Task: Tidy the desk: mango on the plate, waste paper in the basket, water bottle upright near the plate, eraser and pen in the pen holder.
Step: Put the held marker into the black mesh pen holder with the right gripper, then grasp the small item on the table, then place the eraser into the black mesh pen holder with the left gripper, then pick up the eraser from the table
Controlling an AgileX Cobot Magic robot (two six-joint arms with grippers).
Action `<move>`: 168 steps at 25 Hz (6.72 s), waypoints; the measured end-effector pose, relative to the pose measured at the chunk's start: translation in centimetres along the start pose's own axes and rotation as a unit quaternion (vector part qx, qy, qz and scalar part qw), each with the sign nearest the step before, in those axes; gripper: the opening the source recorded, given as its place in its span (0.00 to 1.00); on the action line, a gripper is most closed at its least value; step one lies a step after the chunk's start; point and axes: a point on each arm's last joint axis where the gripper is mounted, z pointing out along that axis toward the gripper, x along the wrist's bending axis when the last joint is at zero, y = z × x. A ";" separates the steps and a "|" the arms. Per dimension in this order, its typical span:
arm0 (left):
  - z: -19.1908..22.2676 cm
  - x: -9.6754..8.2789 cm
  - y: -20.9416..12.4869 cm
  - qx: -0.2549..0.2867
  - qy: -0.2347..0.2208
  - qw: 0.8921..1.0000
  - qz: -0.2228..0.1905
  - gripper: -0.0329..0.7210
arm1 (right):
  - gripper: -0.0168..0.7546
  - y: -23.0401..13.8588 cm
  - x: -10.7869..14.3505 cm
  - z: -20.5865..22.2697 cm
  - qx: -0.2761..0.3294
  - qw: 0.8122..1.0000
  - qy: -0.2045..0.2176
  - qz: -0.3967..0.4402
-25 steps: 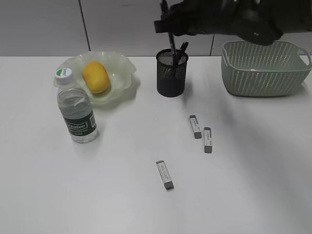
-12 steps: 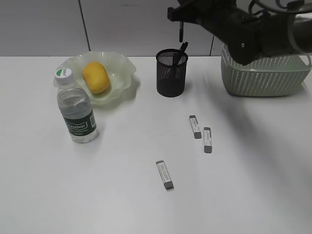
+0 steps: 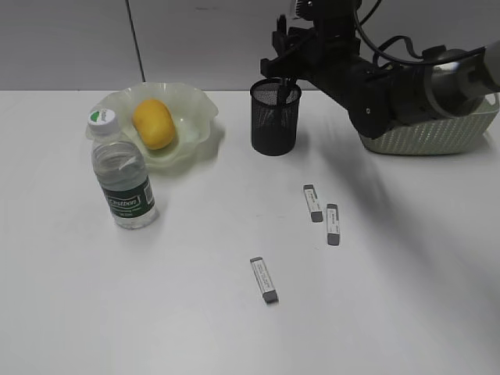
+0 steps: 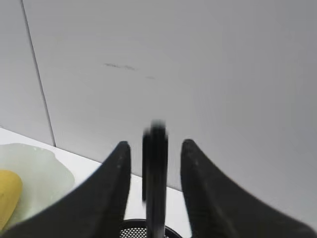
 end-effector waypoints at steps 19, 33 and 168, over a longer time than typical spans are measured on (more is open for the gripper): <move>0.0 0.0 0.0 0.000 0.000 1.000 0.000 0.35 | 0.59 10.2 -3.1 -13.1 0.393 0.915 -0.065 -0.065; 0.0 -0.2 -0.1 0.003 -0.011 1.000 -0.006 0.35 | 0.59 13.6 -1.7 -38.6 0.463 0.876 -0.128 0.048; 19.2 -14.6 10.8 0.190 -0.122 0.962 0.153 0.06 | 0.52 10.2 1.1 -49.5 0.200 0.972 -0.116 0.049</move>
